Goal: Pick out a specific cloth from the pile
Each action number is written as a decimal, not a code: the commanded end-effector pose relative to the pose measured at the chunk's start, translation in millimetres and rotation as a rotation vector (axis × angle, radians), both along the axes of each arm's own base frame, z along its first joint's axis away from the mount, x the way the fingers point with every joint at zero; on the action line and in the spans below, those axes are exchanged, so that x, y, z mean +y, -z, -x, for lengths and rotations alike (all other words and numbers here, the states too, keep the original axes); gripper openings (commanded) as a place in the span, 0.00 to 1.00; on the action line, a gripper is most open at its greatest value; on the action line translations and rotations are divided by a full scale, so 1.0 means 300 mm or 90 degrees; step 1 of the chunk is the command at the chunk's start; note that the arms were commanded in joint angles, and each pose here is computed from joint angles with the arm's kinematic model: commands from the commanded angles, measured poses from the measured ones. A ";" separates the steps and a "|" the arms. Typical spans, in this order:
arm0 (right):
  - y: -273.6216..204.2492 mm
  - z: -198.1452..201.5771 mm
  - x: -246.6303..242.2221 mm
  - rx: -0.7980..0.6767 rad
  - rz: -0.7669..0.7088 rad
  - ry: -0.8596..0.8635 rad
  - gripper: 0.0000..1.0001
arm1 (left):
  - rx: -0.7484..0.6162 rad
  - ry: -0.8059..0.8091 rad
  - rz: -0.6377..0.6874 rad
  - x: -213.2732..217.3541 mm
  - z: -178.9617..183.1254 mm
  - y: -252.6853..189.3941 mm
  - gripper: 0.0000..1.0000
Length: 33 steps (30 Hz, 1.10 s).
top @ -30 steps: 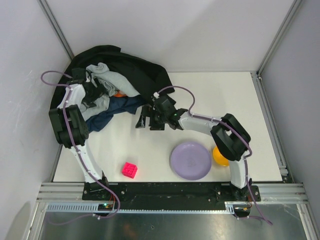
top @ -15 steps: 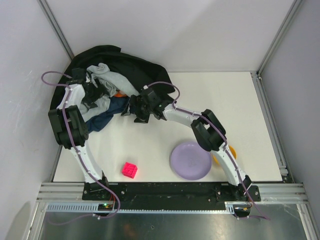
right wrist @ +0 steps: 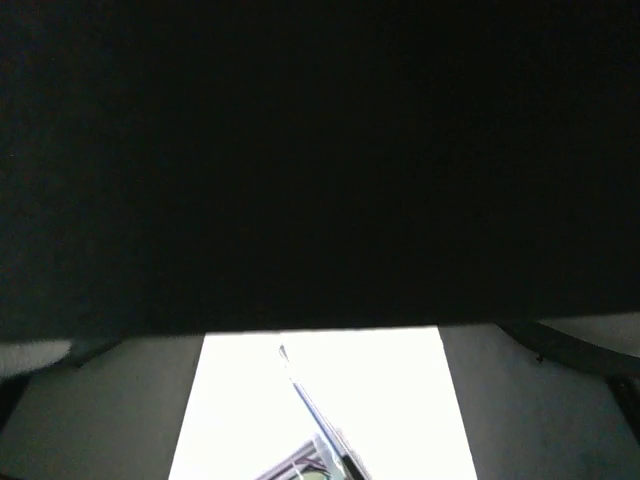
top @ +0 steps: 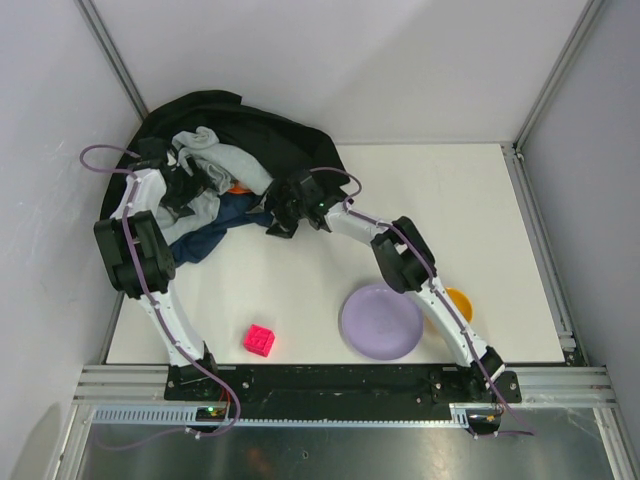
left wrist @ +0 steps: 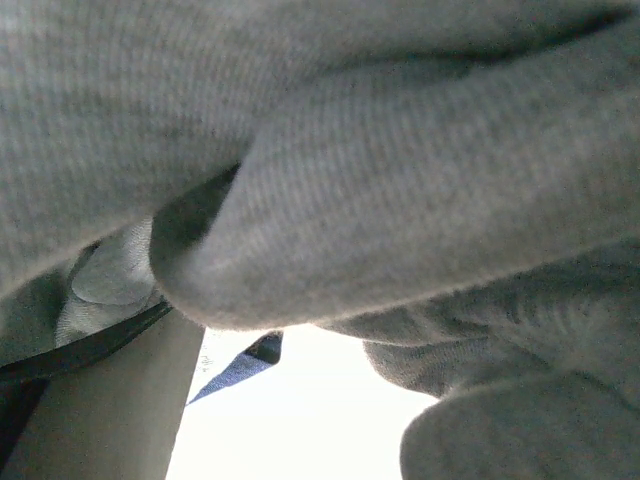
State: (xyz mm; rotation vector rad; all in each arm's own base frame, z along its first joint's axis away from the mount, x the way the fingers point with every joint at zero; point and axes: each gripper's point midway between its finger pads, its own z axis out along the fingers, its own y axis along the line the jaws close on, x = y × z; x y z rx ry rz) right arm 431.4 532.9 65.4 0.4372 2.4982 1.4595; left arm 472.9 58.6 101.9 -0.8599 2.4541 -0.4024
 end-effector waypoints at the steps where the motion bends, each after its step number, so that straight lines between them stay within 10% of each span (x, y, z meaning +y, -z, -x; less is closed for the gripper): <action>1: -0.009 -0.064 0.022 0.015 -0.015 0.053 0.99 | 0.001 0.003 0.028 -0.015 0.022 -0.026 1.00; 21: -0.074 -0.240 0.102 -0.017 -0.170 0.130 0.83 | -0.006 0.010 0.056 -0.019 0.014 -0.031 1.00; 33: -0.111 -0.254 0.102 -0.046 -0.201 0.130 0.04 | -0.008 0.018 0.066 -0.025 0.009 -0.028 1.00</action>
